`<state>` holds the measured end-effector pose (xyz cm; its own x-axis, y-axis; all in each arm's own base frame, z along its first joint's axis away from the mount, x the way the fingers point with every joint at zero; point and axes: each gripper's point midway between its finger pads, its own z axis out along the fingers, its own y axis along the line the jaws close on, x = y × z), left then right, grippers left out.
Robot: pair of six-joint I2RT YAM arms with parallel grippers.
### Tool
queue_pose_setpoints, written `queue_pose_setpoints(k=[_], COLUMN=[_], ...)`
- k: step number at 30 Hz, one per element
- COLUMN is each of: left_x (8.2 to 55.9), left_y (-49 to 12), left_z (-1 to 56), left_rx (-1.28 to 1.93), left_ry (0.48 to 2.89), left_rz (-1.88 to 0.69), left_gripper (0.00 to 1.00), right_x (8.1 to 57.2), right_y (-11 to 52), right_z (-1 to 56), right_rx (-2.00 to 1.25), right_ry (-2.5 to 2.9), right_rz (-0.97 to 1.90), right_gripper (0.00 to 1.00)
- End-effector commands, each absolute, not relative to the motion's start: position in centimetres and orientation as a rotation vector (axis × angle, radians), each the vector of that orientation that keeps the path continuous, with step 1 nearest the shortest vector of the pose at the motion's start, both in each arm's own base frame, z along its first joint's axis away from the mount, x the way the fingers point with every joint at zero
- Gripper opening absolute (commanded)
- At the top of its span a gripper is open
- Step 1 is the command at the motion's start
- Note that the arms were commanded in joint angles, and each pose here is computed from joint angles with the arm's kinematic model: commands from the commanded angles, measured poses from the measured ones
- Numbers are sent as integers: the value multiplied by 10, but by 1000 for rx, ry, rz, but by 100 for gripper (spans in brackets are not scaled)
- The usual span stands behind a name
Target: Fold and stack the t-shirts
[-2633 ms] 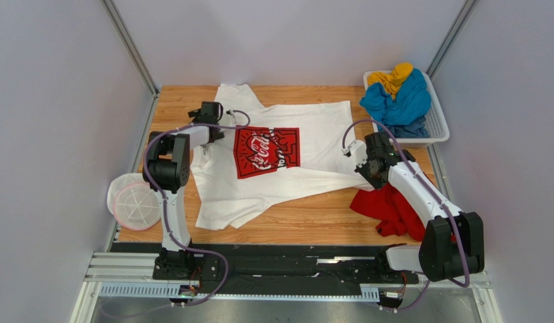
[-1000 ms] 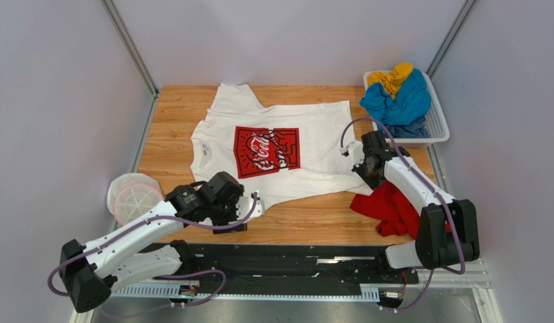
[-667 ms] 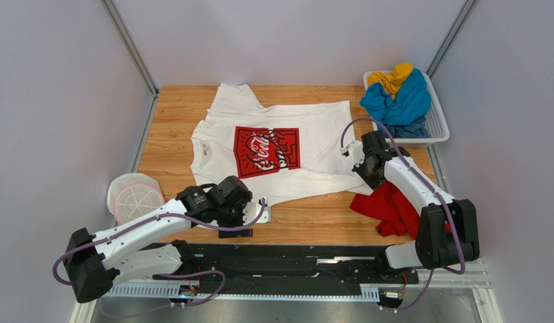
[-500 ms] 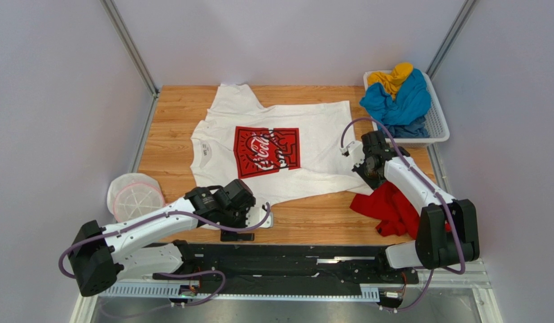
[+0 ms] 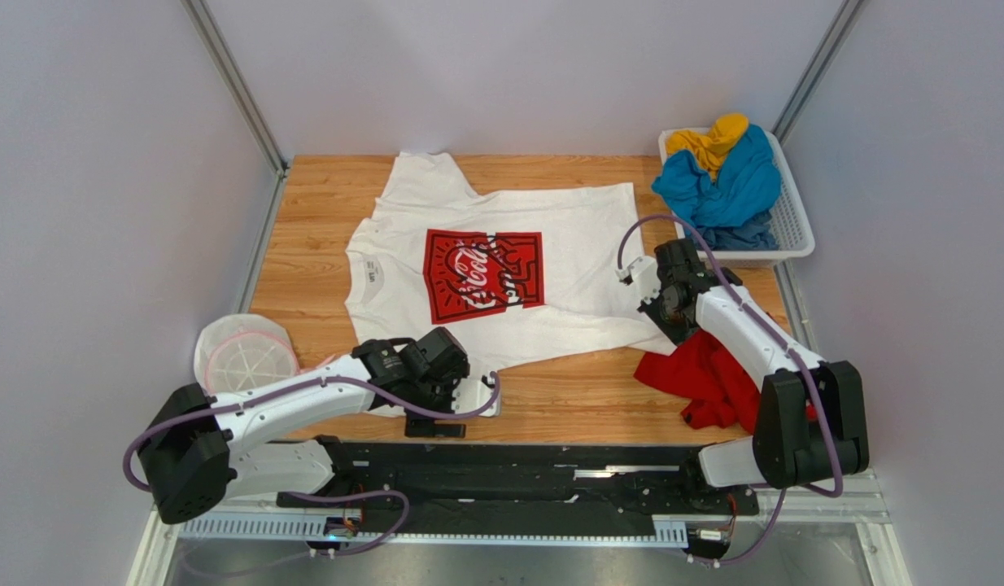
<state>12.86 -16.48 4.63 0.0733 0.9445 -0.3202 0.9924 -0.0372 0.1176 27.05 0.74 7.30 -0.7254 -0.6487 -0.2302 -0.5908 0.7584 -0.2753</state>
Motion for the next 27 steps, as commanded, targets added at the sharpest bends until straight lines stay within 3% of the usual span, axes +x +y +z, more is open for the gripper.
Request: queue_pose_setpoints(k=[1, 18, 21, 27], left_x=[134, 154, 156, 157], left_y=[-171, -169, -169, -168], left_z=[42, 21, 20, 13], left_rx=[2072, 2118, 2121, 2139], left_ry=[1885, 1858, 1855, 1876], left_rz=[-210, -73, -58, -47], left_gripper=[82, 75, 69, 44], right_x=[275, 269, 269, 266], right_y=[7, 6, 7, 6], right_z=[74, 76, 79, 82], right_rx=[-928, -926, -925, -923], right_ry=[2619, 2610, 2602, 2596], right_rz=[-277, -278, -275, -274], right_gripper=[0, 0, 0, 0])
